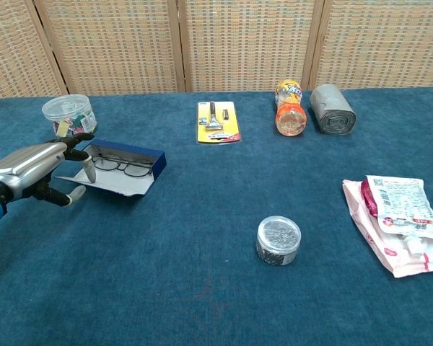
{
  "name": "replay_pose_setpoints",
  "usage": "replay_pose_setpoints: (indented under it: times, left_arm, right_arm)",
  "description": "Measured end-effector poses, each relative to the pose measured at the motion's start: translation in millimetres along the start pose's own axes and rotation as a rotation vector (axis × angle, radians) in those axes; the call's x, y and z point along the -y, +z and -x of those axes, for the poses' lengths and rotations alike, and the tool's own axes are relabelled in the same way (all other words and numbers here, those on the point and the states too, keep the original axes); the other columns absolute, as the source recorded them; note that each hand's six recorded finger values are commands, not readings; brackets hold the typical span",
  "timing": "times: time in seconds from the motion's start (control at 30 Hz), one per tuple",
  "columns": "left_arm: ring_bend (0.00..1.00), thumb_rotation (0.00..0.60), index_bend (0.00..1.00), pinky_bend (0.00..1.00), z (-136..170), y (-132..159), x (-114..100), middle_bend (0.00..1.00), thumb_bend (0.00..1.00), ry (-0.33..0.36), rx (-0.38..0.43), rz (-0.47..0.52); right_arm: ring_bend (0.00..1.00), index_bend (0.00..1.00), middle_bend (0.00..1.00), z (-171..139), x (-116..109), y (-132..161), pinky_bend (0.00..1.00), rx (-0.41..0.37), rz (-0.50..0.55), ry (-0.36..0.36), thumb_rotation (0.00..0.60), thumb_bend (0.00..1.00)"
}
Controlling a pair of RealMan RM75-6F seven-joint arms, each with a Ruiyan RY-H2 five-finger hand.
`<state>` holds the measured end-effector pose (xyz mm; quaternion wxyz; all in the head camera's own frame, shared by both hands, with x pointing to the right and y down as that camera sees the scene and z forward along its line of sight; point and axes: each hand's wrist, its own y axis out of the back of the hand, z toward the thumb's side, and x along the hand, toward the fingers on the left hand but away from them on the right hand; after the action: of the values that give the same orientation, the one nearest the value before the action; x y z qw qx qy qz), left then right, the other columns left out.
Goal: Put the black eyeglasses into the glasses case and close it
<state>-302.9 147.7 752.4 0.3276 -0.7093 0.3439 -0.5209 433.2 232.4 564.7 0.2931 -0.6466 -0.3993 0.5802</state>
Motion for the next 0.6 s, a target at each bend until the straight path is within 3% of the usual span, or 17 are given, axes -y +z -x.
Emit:
replay_pose_setpoints:
  times: [0.33,0.6]
  left_arm:
    - [0.0,0.6,0.47,0.0,-16.3,3.6,0.1,0.0,0.48,-0.008,-0.027,-0.006]
    - [0.0,0.6,0.71,0.0,-8.1,2.2,-2.9,0.0,0.5,0.006,-0.009,-0.005]
  right_arm:
    - [0.0,0.0,0.0,0.1,0.0,0.1,0.0,-0.001,0.003,0.002,0.6,0.0]
    - [0.0,0.0,0.0,0.1,0.0,0.0,0.0,-0.001,0.007,0.003,0.6,0.0]
